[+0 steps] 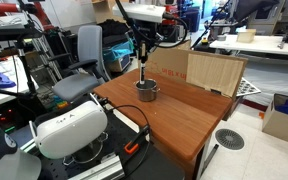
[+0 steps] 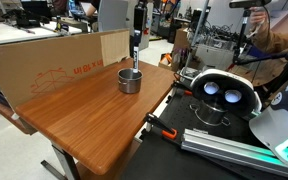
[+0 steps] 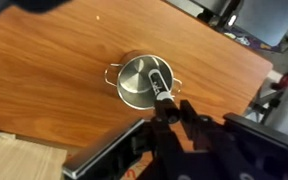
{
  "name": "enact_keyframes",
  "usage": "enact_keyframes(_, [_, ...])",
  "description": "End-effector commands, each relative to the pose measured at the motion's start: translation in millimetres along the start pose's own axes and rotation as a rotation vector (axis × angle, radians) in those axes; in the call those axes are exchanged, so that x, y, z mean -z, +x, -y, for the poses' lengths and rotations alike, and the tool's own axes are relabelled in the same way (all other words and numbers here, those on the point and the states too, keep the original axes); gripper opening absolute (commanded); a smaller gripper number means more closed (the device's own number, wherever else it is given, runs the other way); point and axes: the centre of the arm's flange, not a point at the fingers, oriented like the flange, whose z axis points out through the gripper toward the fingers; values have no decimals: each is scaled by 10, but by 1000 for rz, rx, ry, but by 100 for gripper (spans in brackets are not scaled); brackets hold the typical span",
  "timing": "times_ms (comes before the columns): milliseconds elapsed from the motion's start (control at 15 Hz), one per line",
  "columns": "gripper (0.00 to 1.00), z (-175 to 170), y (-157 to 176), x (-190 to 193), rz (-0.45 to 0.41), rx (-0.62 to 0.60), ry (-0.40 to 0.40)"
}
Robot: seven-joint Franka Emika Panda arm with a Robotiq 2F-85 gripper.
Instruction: Put the marker in the pot
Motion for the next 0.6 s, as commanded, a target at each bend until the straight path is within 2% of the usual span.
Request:
enact_keyframes(0, [6,17,43,15,-6,-10,8])
enact_keyframes(533, [6,-182,224,-8,6,-75,13])
